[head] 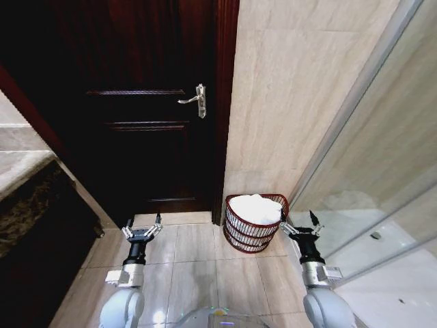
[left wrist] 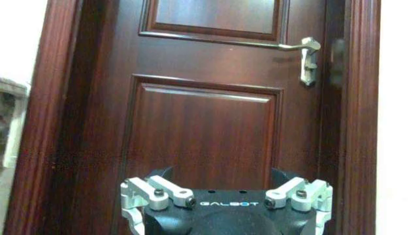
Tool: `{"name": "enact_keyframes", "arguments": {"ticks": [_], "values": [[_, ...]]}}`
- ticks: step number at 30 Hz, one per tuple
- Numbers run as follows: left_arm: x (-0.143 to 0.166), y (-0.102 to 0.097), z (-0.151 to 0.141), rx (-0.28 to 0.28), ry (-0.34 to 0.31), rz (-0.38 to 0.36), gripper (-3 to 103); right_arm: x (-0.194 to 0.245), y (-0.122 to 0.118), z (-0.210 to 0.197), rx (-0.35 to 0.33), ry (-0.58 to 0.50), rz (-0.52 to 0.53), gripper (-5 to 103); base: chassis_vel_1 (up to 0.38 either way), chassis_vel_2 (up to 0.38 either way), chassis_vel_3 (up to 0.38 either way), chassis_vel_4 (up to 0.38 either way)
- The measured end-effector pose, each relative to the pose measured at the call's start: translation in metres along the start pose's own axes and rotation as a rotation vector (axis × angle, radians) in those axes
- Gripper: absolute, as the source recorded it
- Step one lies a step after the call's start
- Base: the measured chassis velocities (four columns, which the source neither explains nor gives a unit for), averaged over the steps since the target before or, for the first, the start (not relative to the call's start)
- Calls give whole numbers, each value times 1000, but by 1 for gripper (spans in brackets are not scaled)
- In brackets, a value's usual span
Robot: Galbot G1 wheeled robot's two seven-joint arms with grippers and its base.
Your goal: Discard the used towel into the hamper.
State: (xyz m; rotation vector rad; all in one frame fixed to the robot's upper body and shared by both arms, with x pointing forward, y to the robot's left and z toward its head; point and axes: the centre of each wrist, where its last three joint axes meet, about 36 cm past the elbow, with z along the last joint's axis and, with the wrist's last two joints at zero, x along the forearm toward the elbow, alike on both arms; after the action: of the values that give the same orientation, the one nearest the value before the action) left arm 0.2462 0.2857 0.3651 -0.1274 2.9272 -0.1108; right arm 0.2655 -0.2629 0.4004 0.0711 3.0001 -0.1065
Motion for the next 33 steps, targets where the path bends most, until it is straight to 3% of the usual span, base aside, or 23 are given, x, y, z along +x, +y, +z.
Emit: {"name": "enact_keyframes", "arguments": {"ticks": [33], "values": [[-7, 1, 5, 10, -41, -46, 100, 3, -12, 3, -28, 39, 13, 100, 4, 5, 3, 3]]}}
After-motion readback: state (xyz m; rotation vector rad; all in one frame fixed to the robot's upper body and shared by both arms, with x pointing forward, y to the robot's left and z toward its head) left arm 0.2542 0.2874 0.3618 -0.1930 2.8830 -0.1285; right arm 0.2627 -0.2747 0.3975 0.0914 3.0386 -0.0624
